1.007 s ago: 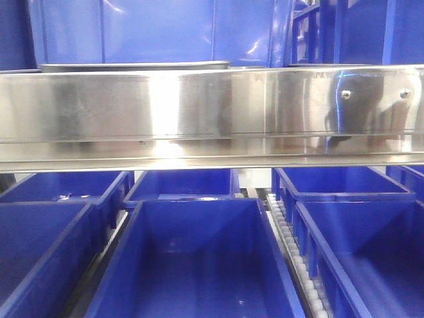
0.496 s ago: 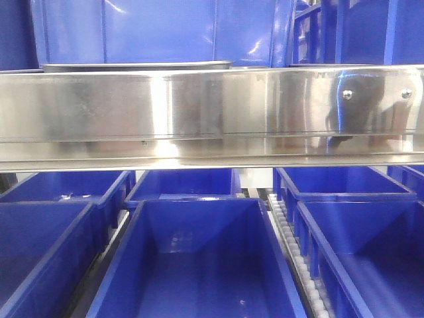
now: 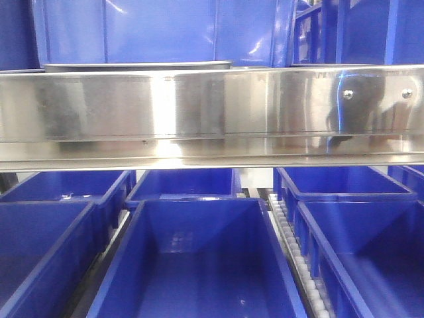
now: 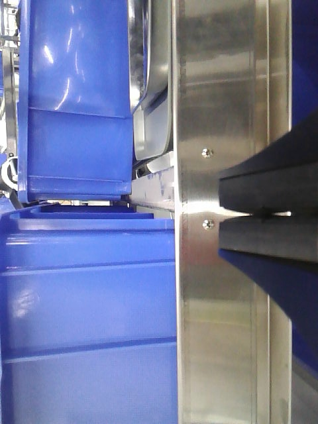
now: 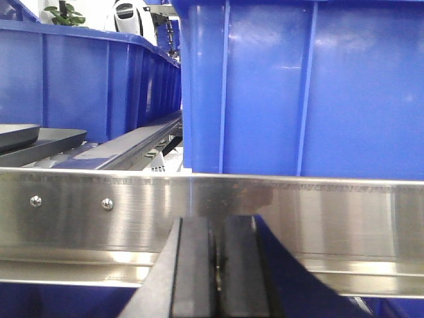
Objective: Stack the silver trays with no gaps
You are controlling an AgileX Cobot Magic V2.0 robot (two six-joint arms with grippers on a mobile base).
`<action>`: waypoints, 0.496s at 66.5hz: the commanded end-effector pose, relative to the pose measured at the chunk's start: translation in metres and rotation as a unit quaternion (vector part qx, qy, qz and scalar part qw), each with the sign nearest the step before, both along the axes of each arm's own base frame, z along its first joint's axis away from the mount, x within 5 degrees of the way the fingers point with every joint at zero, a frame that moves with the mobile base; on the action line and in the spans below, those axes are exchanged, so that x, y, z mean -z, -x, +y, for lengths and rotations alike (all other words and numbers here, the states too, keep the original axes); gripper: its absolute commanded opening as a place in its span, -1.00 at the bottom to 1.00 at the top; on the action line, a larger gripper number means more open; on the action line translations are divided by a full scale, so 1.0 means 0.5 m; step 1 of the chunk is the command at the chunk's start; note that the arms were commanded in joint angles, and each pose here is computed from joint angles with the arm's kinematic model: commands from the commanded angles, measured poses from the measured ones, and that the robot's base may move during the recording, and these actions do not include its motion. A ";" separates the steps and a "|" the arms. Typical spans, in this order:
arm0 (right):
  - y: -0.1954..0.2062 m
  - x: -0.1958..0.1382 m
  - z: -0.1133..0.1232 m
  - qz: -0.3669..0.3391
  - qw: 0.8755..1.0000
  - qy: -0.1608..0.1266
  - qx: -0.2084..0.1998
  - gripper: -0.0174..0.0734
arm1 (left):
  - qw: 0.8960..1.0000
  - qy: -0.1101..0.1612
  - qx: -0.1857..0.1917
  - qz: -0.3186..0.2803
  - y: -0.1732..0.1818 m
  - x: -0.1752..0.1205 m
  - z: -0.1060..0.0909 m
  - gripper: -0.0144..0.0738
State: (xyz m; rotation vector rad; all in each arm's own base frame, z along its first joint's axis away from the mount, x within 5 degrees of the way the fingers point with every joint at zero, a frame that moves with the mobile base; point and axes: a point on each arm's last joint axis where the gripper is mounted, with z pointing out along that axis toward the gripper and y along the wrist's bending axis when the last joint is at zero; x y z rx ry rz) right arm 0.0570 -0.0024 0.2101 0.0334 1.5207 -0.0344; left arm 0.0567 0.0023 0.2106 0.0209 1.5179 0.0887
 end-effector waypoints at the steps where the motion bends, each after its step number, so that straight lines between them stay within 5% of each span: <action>1: 0.002 -0.004 0.000 -0.011 1.000 0.002 0.002 -0.65 | 1.000 0.003 0.002 -0.004 0.001 0.000 0.000 -0.69; 21: 0.002 -0.004 0.000 -0.011 1.000 0.002 0.002 -0.65 | 0.999 0.029 0.021 -0.001 0.001 0.001 -0.004 -0.69; 33: 0.002 -0.004 0.000 -0.011 1.000 0.002 0.002 -0.65 | 1.000 0.018 0.020 0.000 0.001 0.001 -0.004 -0.69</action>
